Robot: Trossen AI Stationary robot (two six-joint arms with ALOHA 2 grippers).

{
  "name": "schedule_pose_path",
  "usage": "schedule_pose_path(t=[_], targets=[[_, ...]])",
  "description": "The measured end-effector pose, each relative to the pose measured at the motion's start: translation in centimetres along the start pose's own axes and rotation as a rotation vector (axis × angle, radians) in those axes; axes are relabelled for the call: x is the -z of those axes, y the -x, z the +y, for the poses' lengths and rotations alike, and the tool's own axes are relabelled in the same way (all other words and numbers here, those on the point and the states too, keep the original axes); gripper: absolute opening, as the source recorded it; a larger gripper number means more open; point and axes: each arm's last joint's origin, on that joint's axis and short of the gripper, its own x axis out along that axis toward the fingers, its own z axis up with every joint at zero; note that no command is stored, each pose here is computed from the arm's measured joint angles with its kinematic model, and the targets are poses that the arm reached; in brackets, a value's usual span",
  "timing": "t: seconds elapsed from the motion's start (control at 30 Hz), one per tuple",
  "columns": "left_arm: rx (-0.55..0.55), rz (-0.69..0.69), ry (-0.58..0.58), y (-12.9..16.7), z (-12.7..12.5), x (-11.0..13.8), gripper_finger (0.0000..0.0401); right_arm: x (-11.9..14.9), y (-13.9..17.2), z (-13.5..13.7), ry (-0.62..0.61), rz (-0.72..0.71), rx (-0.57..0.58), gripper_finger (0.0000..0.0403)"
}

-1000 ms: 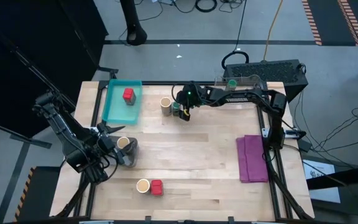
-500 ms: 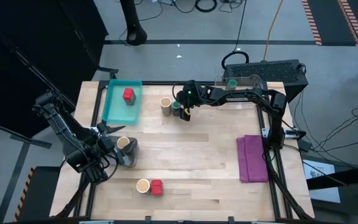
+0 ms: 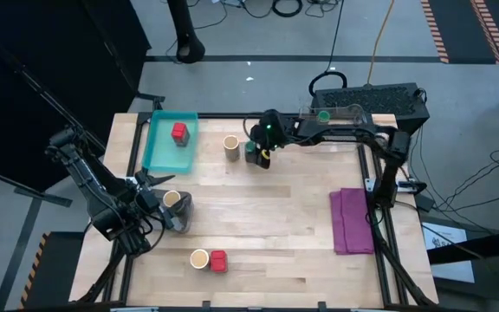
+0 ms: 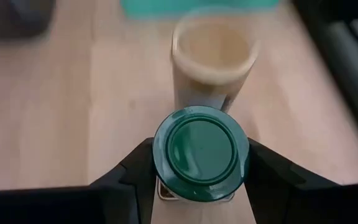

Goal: Sort spices by type
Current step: Put the green seasoning bottle into the transparent bin

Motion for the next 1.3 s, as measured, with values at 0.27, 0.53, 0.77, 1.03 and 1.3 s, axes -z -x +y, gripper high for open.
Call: schedule_pose_path(t=[0.27,0.53,0.77,1.03,1.3], targets=[[0.000,-0.003,0.006,0.0,0.0,0.0,0.0341,-2.7,8.8,0.8,-0.100,-0.074,0.206,0.0166],[0.002,-0.004,0.014,0.0,-0.1,0.0,0.0341,-1.4,15.6,-0.6,-0.410,-0.039,0.697,0.0166],[0.003,-0.004,0.017,0.0,-0.1,0.0,0.0341,1.3,18.9,-4.0,-0.571,-0.051,0.880,0.0166],[0.009,0.000,0.036,0.0,-0.3,-0.1,0.0341,4.9,22.4,-5.5,-0.712,-0.120,0.892,0.0166],[0.011,0.001,0.043,0.0,-0.3,-0.1,0.0341,8.6,23.7,-4.6,-0.762,-0.103,0.995,0.0166]])
